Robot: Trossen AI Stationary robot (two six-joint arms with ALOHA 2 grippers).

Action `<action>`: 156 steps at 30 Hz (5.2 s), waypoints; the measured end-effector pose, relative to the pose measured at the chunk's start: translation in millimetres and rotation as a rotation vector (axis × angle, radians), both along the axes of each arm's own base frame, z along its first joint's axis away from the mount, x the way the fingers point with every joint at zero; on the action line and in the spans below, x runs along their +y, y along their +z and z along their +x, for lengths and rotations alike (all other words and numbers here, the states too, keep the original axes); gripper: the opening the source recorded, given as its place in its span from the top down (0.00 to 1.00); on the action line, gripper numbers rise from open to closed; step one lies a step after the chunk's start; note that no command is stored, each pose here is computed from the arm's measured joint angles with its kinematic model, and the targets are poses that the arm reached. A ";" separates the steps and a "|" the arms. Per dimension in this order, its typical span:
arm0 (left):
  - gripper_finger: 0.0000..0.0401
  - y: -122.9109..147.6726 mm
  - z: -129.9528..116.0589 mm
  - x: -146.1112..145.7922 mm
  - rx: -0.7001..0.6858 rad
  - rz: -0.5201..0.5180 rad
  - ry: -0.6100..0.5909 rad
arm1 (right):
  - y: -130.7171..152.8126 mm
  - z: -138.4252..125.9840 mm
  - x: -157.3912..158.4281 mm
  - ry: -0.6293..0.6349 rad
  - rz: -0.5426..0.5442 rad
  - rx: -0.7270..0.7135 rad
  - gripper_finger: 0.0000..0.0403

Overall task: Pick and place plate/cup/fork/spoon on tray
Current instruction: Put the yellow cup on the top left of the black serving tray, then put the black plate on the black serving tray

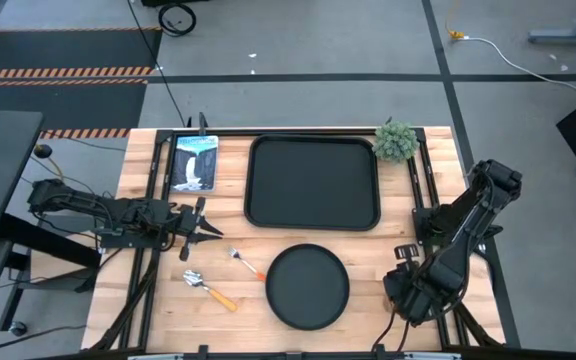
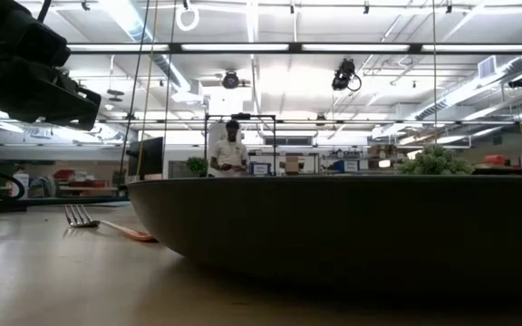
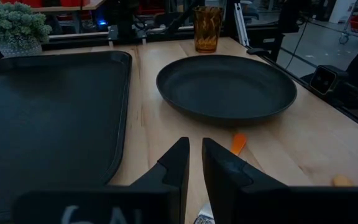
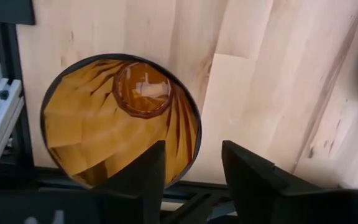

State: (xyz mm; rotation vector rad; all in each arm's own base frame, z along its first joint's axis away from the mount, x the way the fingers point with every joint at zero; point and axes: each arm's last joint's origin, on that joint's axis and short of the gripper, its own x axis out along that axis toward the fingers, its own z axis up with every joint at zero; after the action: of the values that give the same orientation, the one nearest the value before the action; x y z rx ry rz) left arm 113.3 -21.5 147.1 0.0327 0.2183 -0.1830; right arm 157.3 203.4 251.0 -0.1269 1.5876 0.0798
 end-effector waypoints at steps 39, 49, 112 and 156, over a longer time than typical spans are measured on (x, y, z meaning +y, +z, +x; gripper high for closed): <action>0.87 0.0 0.0 0.0 -0.001 0.000 0.000 | -26.8 31.0 -31.0 0.014 -0.036 0.014 0.95; 0.87 0.0 0.0 0.0 0.000 0.000 0.000 | 18.8 58.8 -102.8 0.037 -0.028 -0.072 0.97; 0.87 0.7 0.2 0.0 -0.007 -0.001 0.000 | -5.9 25.6 -519.5 -0.717 0.116 -0.110 0.96; 0.87 0.7 0.1 0.0 -0.007 -0.001 0.000 | 55.4 135.8 -471.2 -0.524 -0.172 -0.368 0.58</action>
State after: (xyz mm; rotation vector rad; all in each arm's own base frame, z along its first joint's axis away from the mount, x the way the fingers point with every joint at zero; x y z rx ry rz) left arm 113.5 -21.5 147.8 0.0320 0.2110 -0.1830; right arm 293.1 -267.8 306.4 0.1374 1.2144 -0.4655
